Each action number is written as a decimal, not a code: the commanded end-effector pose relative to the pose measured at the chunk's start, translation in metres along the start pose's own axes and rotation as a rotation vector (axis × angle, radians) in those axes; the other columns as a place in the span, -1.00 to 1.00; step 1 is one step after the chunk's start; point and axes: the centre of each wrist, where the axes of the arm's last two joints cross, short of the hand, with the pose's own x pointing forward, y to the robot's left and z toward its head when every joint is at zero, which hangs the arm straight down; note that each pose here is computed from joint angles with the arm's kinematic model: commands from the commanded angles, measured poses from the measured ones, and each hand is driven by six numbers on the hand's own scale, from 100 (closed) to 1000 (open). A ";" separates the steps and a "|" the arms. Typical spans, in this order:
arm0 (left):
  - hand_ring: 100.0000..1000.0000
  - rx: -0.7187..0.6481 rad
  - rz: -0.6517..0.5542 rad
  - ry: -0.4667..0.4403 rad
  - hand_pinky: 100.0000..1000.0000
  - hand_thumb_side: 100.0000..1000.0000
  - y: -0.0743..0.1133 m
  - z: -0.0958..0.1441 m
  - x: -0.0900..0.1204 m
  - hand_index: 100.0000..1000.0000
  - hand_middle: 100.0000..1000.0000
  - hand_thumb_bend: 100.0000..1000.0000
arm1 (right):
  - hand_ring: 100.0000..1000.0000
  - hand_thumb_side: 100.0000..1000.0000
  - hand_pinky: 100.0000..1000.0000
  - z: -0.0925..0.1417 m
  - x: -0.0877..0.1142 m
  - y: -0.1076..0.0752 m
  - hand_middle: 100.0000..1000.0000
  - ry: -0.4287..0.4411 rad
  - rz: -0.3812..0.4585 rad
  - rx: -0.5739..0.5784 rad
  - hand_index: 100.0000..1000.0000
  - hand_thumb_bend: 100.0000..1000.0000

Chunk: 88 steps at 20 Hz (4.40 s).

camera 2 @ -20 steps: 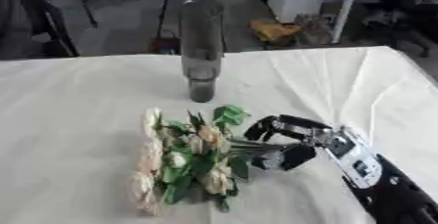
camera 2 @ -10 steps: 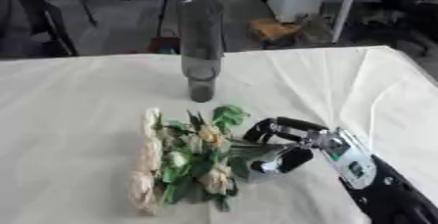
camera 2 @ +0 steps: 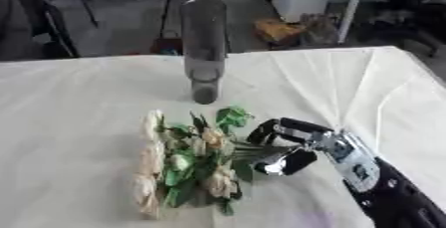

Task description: Arrange flowers into the vase.

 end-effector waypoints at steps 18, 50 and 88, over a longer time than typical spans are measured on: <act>0.24 0.007 0.010 -0.038 0.44 0.69 0.001 -0.008 0.009 0.54 0.35 0.13 | 0.27 -0.58 0.34 0.010 -0.008 -0.001 0.05 0.058 0.092 -0.021 0.44 -0.28; 0.24 0.010 0.012 -0.038 0.44 0.69 0.001 -0.008 0.010 0.54 0.35 0.12 | -0.31 -0.56 -0.53 0.017 -0.015 0.003 -0.57 0.127 0.118 -0.086 -0.03 -0.35; 0.24 0.013 0.012 -0.037 0.44 0.69 0.001 -0.007 0.010 0.55 0.35 0.12 | -1.00 0.19 -1.00 0.020 0.009 -0.041 -1.00 0.089 0.281 -0.579 -0.48 -1.00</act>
